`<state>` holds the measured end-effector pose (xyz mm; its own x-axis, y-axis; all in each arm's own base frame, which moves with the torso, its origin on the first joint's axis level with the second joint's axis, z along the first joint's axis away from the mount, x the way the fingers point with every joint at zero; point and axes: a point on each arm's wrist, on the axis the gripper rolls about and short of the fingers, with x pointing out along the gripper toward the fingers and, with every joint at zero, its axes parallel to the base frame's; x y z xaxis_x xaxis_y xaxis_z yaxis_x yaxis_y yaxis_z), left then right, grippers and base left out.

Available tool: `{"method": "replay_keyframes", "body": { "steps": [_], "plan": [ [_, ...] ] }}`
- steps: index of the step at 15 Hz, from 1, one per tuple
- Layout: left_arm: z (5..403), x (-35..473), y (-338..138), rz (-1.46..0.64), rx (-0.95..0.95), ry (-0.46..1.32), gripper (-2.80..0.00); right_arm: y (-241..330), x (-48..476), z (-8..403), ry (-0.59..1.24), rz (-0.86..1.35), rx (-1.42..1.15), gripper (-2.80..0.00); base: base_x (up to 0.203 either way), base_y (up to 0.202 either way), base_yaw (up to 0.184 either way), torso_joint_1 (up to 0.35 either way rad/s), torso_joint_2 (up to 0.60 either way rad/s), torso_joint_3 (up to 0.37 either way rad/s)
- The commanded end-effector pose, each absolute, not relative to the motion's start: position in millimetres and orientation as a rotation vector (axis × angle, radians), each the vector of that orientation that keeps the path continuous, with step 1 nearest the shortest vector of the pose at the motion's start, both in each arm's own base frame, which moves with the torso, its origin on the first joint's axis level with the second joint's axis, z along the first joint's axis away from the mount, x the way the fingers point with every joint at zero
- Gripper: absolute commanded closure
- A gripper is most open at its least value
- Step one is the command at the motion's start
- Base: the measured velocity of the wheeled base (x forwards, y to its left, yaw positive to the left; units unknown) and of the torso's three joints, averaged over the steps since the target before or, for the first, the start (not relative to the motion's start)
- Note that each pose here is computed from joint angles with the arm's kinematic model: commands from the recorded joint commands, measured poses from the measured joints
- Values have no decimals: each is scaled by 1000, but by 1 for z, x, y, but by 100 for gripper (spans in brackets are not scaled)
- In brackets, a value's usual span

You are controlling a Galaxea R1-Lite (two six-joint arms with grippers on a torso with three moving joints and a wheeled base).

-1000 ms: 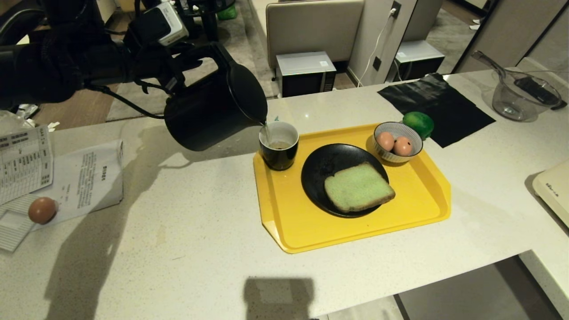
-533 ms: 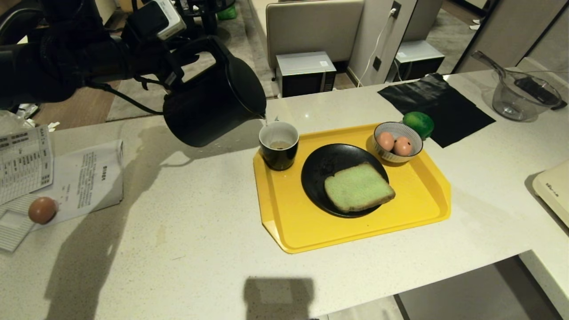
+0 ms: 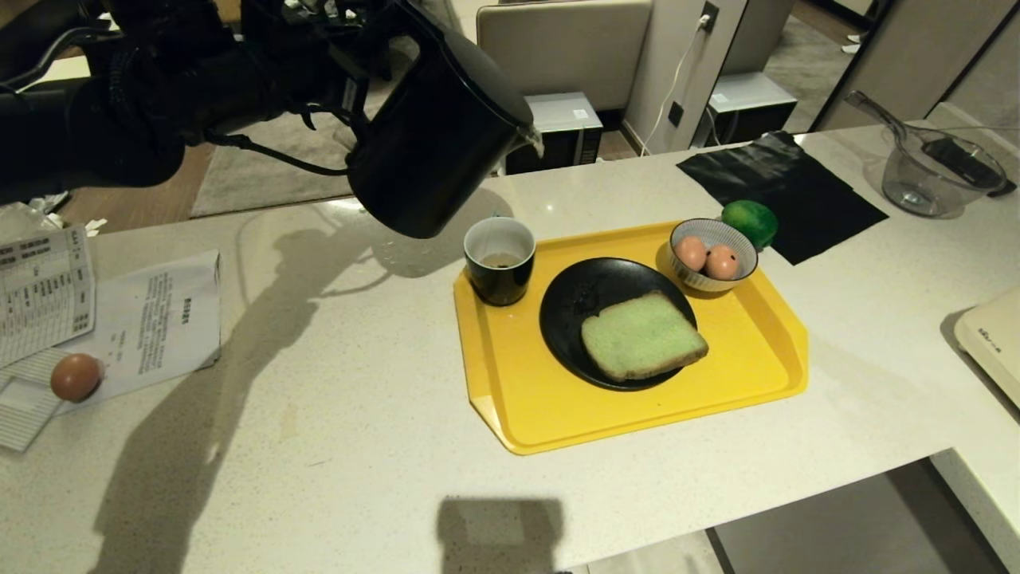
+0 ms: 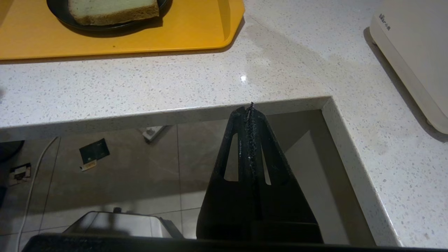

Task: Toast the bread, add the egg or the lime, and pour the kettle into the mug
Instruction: Pour water into a cup, then put the kettle back

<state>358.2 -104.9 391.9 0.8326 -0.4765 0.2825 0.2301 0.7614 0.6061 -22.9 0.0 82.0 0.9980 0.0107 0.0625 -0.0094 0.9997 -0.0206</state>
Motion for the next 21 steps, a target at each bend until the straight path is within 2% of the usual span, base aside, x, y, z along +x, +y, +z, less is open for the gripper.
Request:
{"method": "replay_keyframes", "body": {
  "steps": [1,7,10,14,18,21],
  "plan": [
    [404,348,-103,-385,518,-482,0,0,-21,75,-37,12,-22,0,0,0,0,0,0,0],
    [434,319,-92,-266,216,-701,0,0,-21,75,-38,12,-21,0,0,0,0,0,0,0],
    [418,304,-87,-272,179,-699,0,0,-21,75,-37,12,-21,0,0,0,0,0,0,0],
    [404,257,-75,-281,110,-661,0,0,-21,75,-36,12,-21,0,0,0,0,0,0,0],
    [401,241,-72,-212,52,-782,0,0,-21,75,-37,12,-21,0,0,0,0,0,0,0],
    [390,215,-64,-211,46,-769,0,0,-21,75,-37,12,-21,0,0,0,0,0,0,0]
  ]
}}
